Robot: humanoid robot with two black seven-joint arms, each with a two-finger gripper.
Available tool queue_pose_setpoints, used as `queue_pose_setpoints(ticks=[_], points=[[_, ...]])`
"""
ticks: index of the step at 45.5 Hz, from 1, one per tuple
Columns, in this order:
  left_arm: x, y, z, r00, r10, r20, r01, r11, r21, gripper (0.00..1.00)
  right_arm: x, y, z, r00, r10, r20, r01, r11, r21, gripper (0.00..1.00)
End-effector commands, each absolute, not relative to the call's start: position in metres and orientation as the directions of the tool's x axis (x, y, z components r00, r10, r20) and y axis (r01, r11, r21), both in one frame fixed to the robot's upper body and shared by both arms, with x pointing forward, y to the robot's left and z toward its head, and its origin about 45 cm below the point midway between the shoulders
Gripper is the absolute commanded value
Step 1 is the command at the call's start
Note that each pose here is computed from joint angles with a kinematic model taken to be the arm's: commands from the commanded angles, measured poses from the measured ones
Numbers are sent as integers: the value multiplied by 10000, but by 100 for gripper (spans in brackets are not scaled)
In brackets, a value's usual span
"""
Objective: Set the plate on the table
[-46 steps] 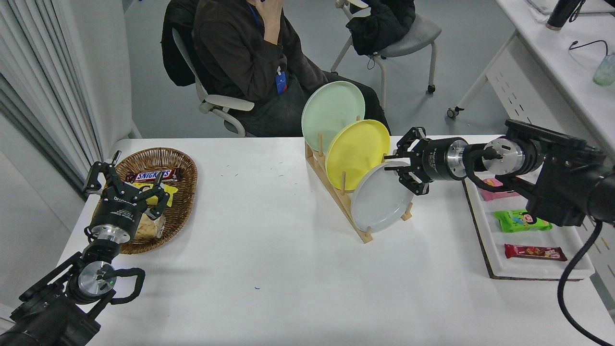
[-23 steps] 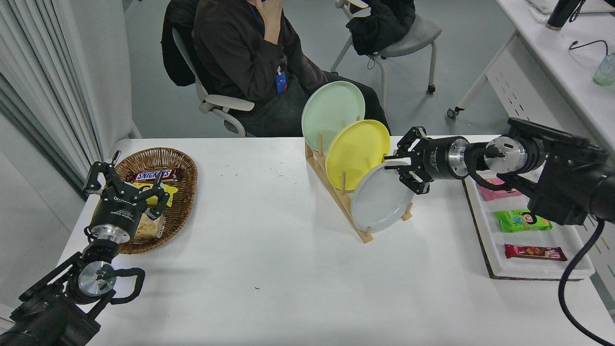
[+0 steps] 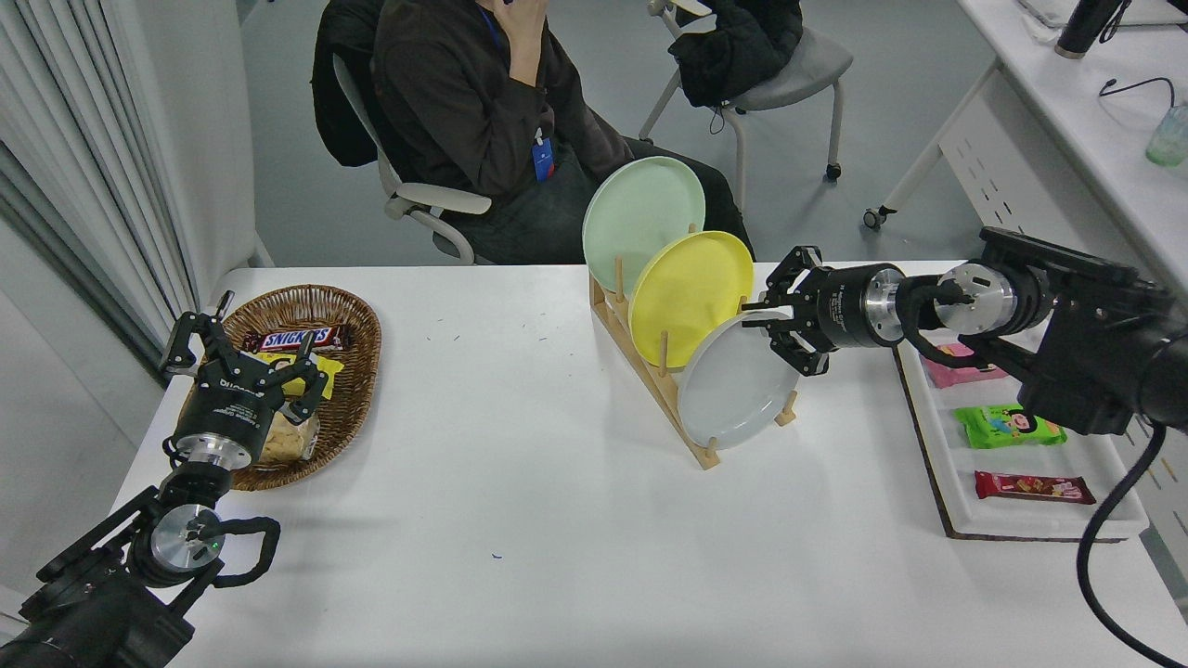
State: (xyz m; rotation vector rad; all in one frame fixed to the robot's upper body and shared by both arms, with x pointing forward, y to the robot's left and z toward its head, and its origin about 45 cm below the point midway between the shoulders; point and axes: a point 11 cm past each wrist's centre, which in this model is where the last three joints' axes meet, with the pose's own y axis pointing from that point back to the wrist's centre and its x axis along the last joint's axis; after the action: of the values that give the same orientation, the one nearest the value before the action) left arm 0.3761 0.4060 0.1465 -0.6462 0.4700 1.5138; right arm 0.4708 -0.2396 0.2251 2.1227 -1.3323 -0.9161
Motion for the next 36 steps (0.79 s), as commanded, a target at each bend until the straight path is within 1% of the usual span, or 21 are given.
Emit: queue_pose_setpoints(ticks=[1, 29, 31, 32, 36], points=[[3762, 4061, 1467, 218, 7572, -6529, -9937, -553, -974, 98, 4713, -2387, 2260, 3067, -9067, -2896, -5954, -4201, 6848, 16], [3762, 4061, 1467, 218, 7572, -6529, -9937, -553, -973, 98, 4747, -2362, 2251, 3062, -9097, -2807, -6017, -4134, 6835, 15], [3762, 4062, 1468, 218, 7572, -6529, -9935, -563, -985, 98, 4747, -2362, 2251, 3062, -9097, -2807, -6017, -4134, 6835, 14], [3761, 4059, 1464, 221, 7575, -6525, -9939, -541, -965, 98, 4747, -2362, 2251, 3062, -9097, -2807, -6017, -4134, 6835, 14], [3761, 4059, 1464, 221, 7575, -6524, -9939, -541, -965, 98, 4745, -2362, 2250, 3062, -9097, -2807, -6006, -4133, 6845, 11]])
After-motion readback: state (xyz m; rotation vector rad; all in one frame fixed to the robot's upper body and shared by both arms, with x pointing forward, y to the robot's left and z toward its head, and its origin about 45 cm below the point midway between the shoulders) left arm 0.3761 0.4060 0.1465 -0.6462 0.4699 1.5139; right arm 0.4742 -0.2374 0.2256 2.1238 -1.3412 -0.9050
